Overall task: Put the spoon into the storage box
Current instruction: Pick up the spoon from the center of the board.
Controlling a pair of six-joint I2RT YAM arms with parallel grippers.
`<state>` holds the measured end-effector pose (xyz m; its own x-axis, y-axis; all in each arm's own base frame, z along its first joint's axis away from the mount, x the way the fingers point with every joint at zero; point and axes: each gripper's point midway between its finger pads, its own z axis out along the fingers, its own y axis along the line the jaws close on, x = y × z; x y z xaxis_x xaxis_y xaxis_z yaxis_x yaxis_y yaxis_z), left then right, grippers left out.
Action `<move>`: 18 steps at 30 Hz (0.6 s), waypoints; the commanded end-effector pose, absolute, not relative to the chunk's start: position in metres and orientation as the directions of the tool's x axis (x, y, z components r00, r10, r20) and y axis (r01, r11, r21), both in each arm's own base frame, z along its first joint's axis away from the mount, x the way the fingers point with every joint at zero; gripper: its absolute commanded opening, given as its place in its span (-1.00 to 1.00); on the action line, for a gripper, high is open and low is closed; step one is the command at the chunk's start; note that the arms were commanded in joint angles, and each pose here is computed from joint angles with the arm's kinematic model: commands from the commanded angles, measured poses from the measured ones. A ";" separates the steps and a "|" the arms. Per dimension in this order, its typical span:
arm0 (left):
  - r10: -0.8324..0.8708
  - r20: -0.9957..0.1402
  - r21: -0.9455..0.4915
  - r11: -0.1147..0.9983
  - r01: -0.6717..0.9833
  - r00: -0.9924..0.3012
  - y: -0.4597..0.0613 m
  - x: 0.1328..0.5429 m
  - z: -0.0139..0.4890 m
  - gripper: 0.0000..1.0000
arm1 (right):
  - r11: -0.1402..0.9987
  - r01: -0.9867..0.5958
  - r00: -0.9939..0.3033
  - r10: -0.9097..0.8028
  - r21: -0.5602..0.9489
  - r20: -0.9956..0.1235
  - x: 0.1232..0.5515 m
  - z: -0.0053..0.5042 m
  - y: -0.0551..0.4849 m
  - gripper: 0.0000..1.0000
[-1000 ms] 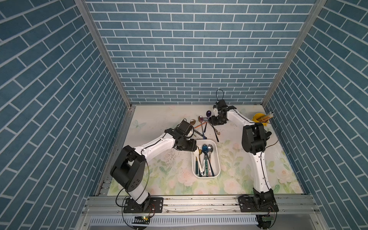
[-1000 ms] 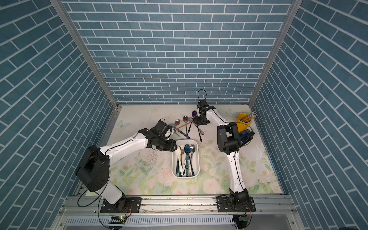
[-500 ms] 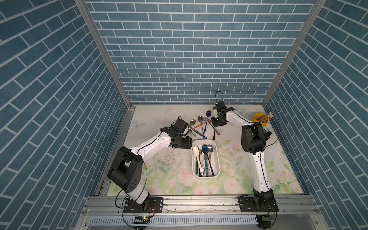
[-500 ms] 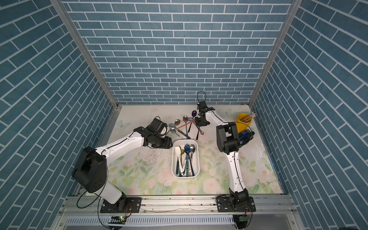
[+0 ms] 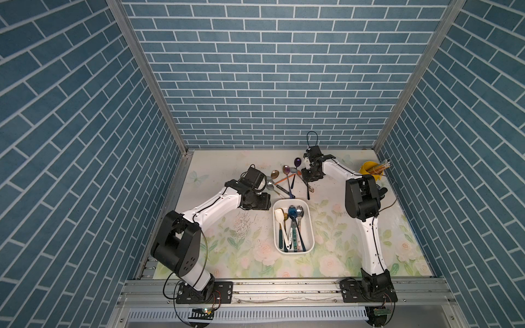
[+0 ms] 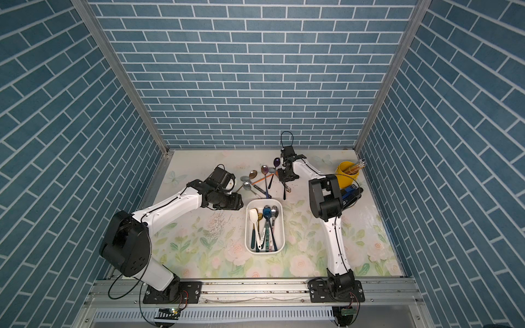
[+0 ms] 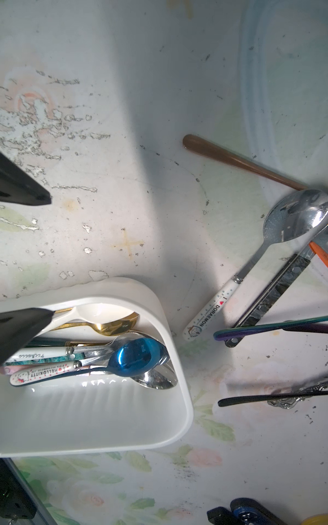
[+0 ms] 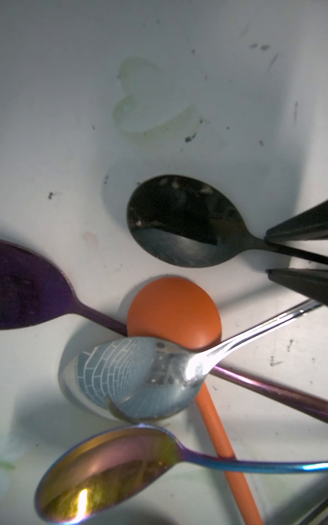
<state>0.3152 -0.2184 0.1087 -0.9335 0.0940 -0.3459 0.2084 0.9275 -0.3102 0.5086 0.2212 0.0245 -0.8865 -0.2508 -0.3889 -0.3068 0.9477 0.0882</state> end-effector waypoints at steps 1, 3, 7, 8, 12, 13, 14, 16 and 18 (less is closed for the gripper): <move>0.097 -0.341 -0.285 0.937 0.201 -0.935 -0.208 0.310 0.108 0.26 | 0.951 -0.292 -0.936 -0.263 0.098 -0.234 0.467 -0.003 0.215 -0.61; 0.095 -0.344 -0.286 0.937 0.200 -0.934 -0.208 0.310 0.108 0.26 | 0.947 -0.294 -0.938 -0.262 0.126 -0.226 0.462 -0.004 0.219 -0.67; 0.095 -0.343 -0.285 0.937 0.200 -0.934 -0.207 0.310 0.107 0.26 | 0.945 -0.295 -0.940 -0.260 0.142 -0.219 0.459 -0.004 0.221 -0.76; 0.095 -0.343 -0.283 0.938 0.199 -0.935 -0.207 0.310 0.106 0.26 | 0.945 -0.293 -0.941 -0.259 0.143 -0.218 0.459 -0.004 0.221 -0.79; 0.093 -0.345 -0.273 0.942 0.194 -0.934 -0.204 0.310 0.105 0.26 | 0.947 -0.290 -0.939 -0.253 0.139 -0.234 0.463 0.002 0.221 -0.88; 0.091 -0.345 -0.272 0.943 0.192 -0.934 -0.203 0.310 0.105 0.26 | 0.947 -0.289 -0.937 -0.251 0.136 -0.243 0.465 0.005 0.221 -0.89; 0.092 -0.348 -0.270 0.943 0.194 -0.933 -0.202 0.310 0.105 0.26 | 0.948 -0.290 -0.934 -0.251 0.132 -0.254 0.468 0.009 0.221 -0.91; 0.092 -0.352 -0.265 0.945 0.194 -0.932 -0.201 0.311 0.104 0.26 | 0.950 -0.287 -0.929 -0.244 0.124 -0.278 0.474 0.020 0.220 -0.93; 0.095 -0.354 -0.252 0.948 0.193 -0.930 -0.197 0.311 0.103 0.26 | 0.951 -0.286 -0.922 -0.238 0.122 -0.305 0.480 0.035 0.219 -0.94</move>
<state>0.3120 -0.2073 0.1025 -0.9355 0.0880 -0.3422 0.1922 0.9394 -0.2838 0.4955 0.2223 0.0256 -0.8991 -0.2476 -0.3610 -0.3081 0.9438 0.1198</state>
